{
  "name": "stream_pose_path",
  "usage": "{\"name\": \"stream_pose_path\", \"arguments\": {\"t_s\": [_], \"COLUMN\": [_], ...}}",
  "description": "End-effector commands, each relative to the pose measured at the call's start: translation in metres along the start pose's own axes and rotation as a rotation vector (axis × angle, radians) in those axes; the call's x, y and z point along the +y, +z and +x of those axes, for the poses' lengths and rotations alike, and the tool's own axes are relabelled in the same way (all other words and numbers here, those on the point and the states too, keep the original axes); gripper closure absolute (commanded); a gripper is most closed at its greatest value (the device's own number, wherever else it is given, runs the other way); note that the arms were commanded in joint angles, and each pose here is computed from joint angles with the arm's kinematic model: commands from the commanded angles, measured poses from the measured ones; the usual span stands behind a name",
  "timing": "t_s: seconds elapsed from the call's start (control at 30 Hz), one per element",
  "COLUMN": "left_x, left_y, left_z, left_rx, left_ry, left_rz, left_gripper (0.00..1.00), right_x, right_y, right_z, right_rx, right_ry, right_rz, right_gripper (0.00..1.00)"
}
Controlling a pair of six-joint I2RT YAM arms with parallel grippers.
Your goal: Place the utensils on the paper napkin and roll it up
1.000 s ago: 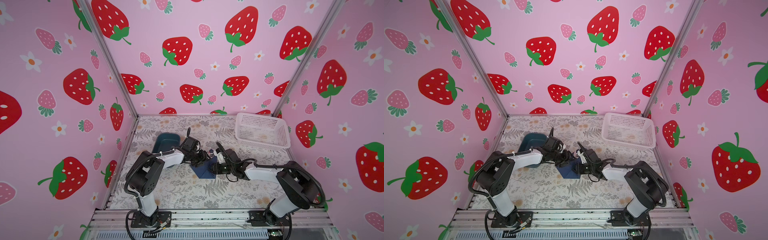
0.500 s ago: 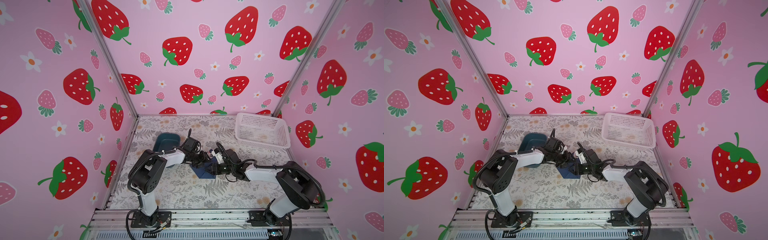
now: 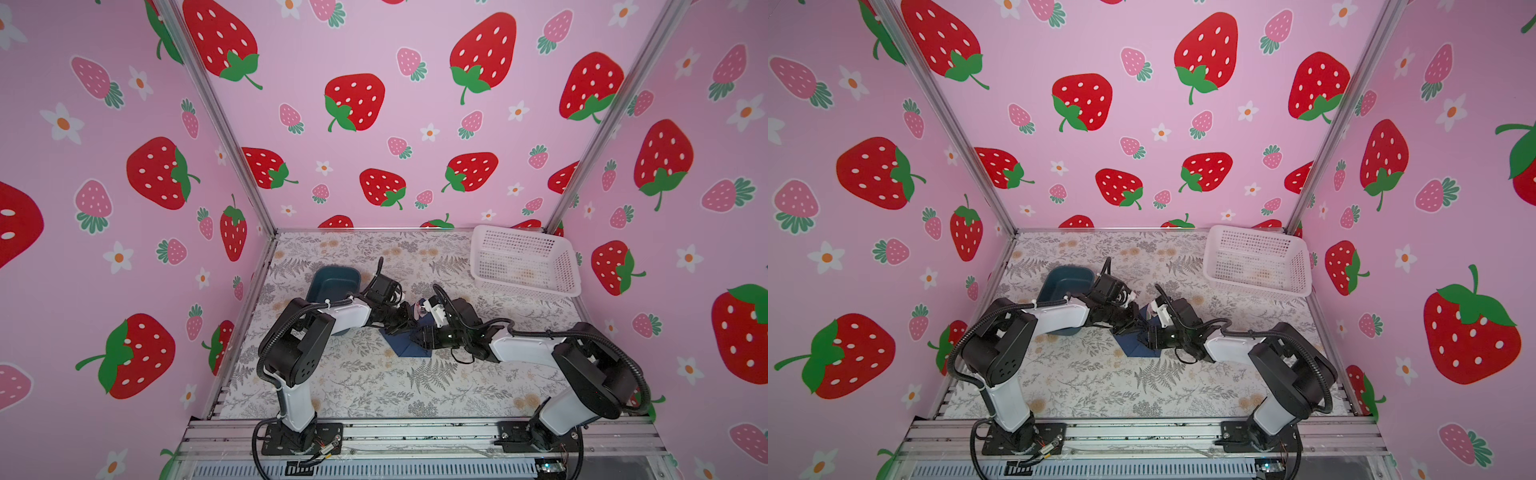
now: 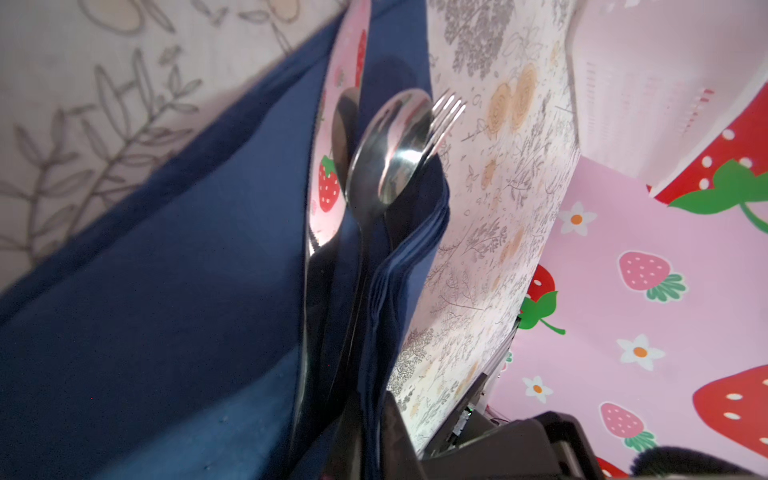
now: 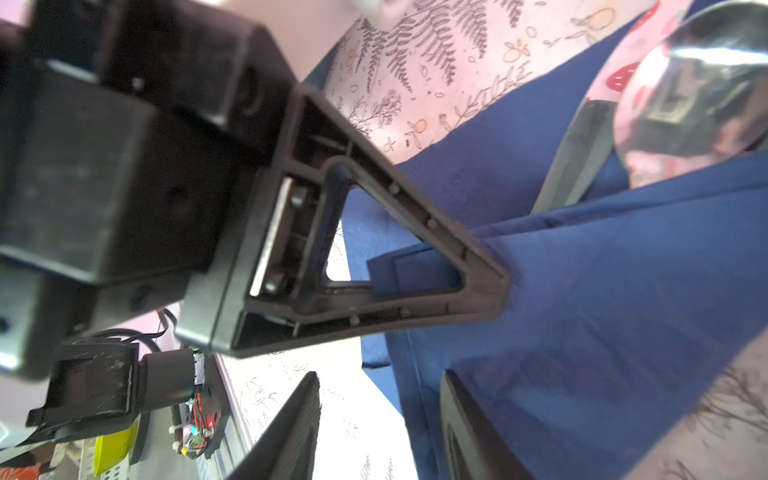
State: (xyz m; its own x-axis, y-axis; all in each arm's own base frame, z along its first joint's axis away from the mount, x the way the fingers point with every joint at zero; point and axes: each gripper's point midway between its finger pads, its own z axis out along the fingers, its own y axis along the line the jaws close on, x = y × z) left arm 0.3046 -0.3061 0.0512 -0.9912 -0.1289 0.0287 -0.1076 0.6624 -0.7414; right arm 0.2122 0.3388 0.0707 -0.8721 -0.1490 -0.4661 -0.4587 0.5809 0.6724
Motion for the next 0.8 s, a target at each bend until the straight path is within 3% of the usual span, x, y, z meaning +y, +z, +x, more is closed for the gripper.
{"name": "stream_pose_path", "arguments": {"t_s": [0.0,0.07,0.27,0.77], "left_x": [-0.007,-0.006,-0.003,0.014], "left_y": [-0.005,-0.007,-0.008,-0.012], "left_z": [-0.003,-0.002,0.001,0.011], "left_rx": [-0.013,-0.016,-0.024,-0.045], "left_ry": [0.03,0.043,0.055,0.088], "left_rz": [0.017,0.011,0.001,-0.052], "left_gripper": [0.93,1.0,1.0,1.0], "right_x": [-0.008,-0.016,-0.049,-0.064], "right_y": [-0.017,-0.029,-0.056,-0.036], "right_z": [-0.01,-0.017,-0.023,-0.005], "right_rx": [-0.071,-0.122,-0.214,-0.114], "right_ry": [0.028,0.057,0.195,0.291], "right_rz": [0.064,0.089,0.14,0.138], "right_gripper": [0.52,0.53,0.54,0.68]}}
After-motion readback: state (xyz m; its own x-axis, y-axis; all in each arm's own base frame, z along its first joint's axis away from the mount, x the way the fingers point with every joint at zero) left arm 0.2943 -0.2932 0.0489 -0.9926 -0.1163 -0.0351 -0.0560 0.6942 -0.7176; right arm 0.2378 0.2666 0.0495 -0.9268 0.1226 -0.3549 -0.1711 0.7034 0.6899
